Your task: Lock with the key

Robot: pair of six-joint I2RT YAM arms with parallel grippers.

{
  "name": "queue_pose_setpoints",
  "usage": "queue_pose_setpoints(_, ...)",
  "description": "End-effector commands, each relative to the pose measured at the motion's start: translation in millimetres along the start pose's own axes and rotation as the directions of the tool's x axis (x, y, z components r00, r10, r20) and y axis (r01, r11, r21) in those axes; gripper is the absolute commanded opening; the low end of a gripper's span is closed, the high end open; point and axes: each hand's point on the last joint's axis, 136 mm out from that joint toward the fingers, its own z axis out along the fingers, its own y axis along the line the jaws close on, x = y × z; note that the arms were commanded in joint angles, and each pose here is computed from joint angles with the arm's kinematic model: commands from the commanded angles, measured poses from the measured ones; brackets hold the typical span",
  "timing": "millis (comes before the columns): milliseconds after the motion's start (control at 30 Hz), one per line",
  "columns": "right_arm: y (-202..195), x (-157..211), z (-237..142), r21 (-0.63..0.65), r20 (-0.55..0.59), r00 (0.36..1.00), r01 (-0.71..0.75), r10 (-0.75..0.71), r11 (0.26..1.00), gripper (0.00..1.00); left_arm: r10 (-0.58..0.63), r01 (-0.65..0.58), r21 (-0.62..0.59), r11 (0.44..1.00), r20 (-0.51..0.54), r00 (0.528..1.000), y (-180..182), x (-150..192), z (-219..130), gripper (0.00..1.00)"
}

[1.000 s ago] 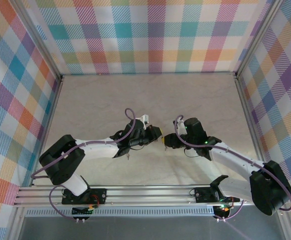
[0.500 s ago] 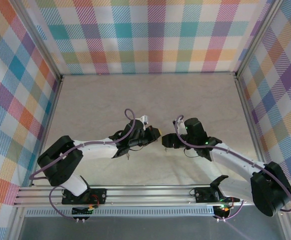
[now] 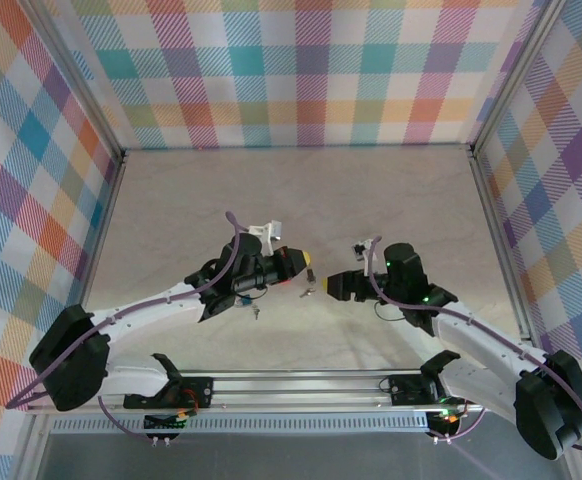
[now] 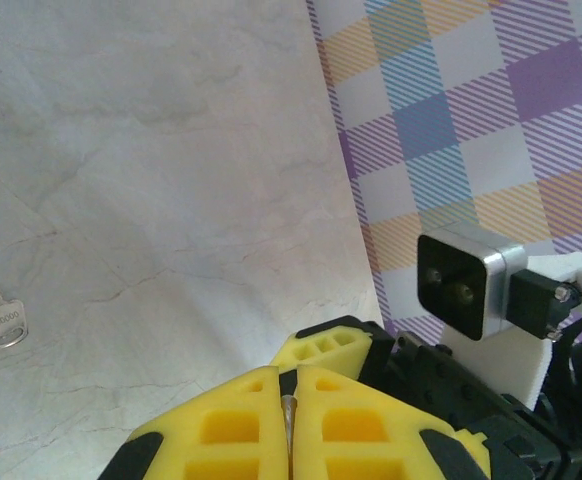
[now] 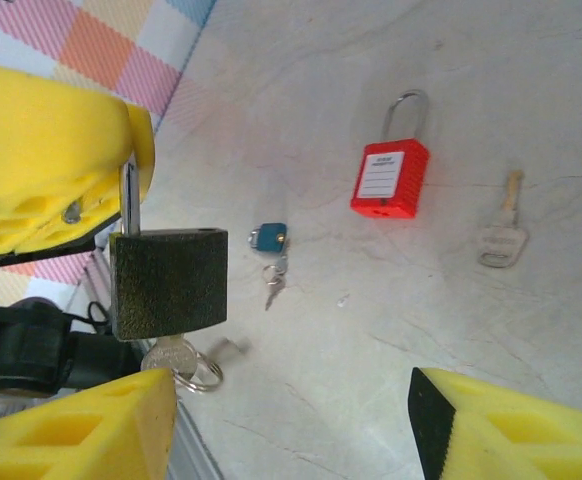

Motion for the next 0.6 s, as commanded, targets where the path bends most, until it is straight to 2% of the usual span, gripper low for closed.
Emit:
queue_pose_setpoints(0, 23.3, -3.2, -3.2, -0.134, 0.024, 0.999, 0.026, -0.023, 0.991, 0.65, 0.027, -0.027, 0.051, 0.998, -0.003, 1.0, -9.4, -0.3, -5.1, 0.0)
queue_pose_setpoints(67, 33.6, -3.5, -5.0, -0.2, 0.034, 0.999, 0.033, -0.026, 0.979, 0.67, 0.029, -0.029, 0.081, 0.996, 0.001, 1.0, -15.2, -1.1, -6.3, 0.0)
queue_pose_setpoints(200, 39.2, -8.6, -6.7, -0.243, 0.078, 0.997, 0.028, -0.009, 0.97, 0.68, 0.018, -0.019, 0.142, 0.99, 0.008, 1.0, -22.6, 0.2, -7.9, 0.0)
queue_pose_setpoints(367, 49.7, -11.8, -3.9, -0.304, 0.056, 0.998, 0.021, -0.004, 0.953, 0.66, 0.017, -0.018, 0.232, 0.973, 0.005, 1.0, -36.8, 1.5, -11.4, 0.0)
queue_pose_setpoints(467, 50.3, -16.4, -3.9, -0.285, 0.058, 0.998, 0.016, 0.0, 0.958, 0.61, 0.023, -0.021, 0.183, 0.983, -0.01, 1.0, -29.2, 4.6, -10.4, 0.0)
queue_pose_setpoints(567, 39.1, -17.4, -1.9, -0.188, 0.037, 0.999, 0.009, -0.002, 0.982, 0.6, 0.014, -0.014, 0.095, 0.995, 0.0, 1.0, -12.7, 3.8, -10.4, 0.0)
